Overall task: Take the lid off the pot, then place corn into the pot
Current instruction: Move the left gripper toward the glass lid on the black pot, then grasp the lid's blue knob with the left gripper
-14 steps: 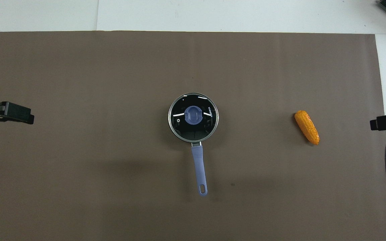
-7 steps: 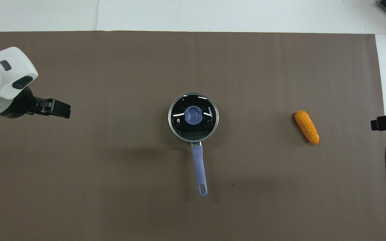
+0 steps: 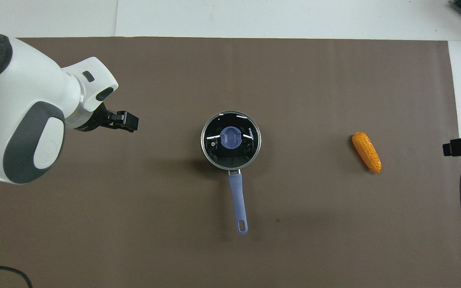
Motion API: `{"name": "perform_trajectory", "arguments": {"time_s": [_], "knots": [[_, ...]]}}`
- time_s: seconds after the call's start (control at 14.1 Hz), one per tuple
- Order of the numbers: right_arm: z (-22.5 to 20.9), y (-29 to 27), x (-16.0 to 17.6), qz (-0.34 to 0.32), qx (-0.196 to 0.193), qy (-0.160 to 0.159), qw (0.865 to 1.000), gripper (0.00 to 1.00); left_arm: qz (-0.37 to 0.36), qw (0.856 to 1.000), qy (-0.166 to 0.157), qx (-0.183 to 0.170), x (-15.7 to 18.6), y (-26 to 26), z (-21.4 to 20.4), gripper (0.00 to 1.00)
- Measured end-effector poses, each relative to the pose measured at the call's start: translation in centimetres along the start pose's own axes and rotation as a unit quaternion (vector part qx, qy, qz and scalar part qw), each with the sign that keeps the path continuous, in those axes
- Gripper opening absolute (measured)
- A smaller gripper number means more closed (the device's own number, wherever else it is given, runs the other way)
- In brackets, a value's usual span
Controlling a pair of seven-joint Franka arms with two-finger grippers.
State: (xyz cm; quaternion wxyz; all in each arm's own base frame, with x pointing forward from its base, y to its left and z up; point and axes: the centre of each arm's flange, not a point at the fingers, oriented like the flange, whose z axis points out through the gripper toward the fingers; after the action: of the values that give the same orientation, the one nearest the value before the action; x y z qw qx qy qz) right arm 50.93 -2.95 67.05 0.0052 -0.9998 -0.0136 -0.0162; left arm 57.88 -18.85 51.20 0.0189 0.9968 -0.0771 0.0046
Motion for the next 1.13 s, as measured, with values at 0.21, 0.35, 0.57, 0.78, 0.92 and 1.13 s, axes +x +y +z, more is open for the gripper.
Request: {"name": "perform_trajectory", "arguments": {"time_s": [0.21, 0.35, 0.57, 0.78, 0.92, 1.13], "knots": [[0.0, 0.0, 0.0, 0.000, 0.000, 0.000, 1.000, 1.00, -0.027, 1.000, 0.012, -0.001, 1.1, 3.9, 3.2, 1.00], [0.0, 0.0, 0.0, 0.000, 0.000, 0.000, 1.000, 1.00, -0.044, 0.999, 0.018, -0.003, 1.8, 6.5, 5.6, 1.00], [0.0, 0.0, 0.0, 0.000, 0.000, 0.000, 1.000, 1.00, -0.065, 0.998, 0.015, -0.002, 2.5, 9.9, 7.6, 1.00], [0.0, 0.0, 0.0, 0.000, 0.000, 0.000, 1.000, 1.00, -0.085, 0.996, 0.022, -0.005, 2.8, 14.6, 8.1, 1.00], [0.0, 0.0, 0.0, 0.000, 0.000, 0.000, 1.000, 1.00, -0.096, 0.995, 0.028, -0.010, 2.6, 17.2, 7.7, 1.00], [0.0, 0.0, 0.0, 0.000, 0.000, 0.000, 1.000, 1.00, -0.114, 0.993, 0.027, -0.013, 1.4, 21.1, 7.5, 1.00]]}}
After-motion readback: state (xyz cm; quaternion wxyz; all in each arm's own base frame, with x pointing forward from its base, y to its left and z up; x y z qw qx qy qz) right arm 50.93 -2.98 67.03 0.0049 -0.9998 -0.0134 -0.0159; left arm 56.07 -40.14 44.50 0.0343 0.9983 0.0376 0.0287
